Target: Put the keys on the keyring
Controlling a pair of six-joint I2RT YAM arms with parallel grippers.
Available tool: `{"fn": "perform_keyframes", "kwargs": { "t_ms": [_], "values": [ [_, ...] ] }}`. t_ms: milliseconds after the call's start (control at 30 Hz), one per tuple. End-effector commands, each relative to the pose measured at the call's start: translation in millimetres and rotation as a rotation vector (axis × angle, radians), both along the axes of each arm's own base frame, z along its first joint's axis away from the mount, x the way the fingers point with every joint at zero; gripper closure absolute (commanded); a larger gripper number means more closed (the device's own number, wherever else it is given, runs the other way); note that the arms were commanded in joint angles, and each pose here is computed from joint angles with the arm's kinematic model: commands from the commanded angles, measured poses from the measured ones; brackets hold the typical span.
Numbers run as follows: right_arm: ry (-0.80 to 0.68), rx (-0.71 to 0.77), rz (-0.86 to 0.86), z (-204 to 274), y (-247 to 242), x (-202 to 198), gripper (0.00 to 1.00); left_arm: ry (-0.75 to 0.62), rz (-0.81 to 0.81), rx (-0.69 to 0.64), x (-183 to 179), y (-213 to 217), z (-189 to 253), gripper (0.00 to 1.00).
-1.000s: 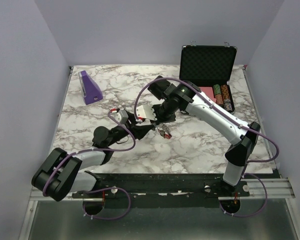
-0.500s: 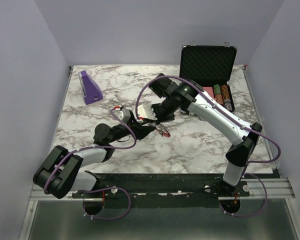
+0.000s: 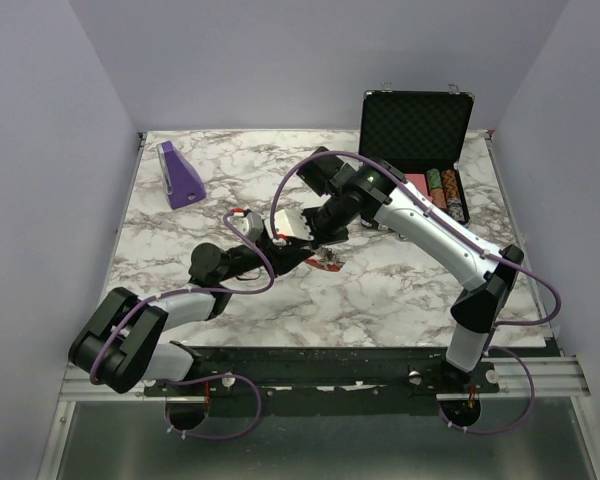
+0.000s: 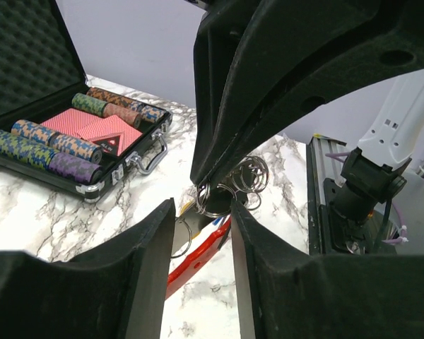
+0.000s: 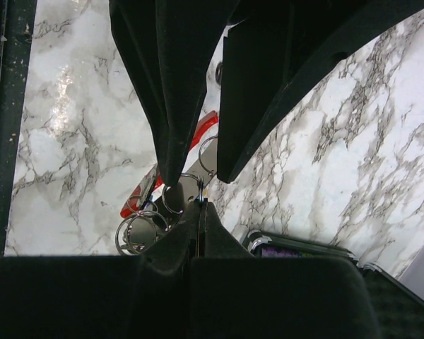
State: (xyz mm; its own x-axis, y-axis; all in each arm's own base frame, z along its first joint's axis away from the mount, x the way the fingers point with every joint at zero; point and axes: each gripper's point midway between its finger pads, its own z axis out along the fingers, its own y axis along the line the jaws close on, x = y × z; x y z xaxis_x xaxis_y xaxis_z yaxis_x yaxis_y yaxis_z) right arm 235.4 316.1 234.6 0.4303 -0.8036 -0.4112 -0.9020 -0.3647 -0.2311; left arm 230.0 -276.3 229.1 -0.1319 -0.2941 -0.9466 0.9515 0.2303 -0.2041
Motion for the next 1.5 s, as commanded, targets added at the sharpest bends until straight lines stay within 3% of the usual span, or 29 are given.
{"fn": "perform_keyframes", "kwargs": {
  "t_ms": [0,200,533,933,1333,1467],
  "values": [
    [0.079,-0.040,0.035,-6,-7,-20,0.98,-0.247,-0.015,-0.127,-13,6,54,0.61],
    [0.085,-0.049,0.036,-9,-7,-20,0.98,-0.250,-0.017,-0.133,-12,5,57,0.64],
    [0.080,-0.051,0.026,-9,-8,-19,0.98,-0.265,0.008,-0.146,-20,14,59,0.57],
    [0.084,-0.040,0.028,-7,-5,-20,0.98,-0.241,-0.027,-0.136,-13,5,58,0.58],
    [0.088,-0.032,0.032,-5,-4,-20,0.98,-0.231,-0.046,-0.119,-12,1,52,0.70],
    [0.093,-0.035,0.031,-7,-4,-21,0.98,-0.233,-0.058,-0.111,-12,-1,50,0.80]
  ]
}}
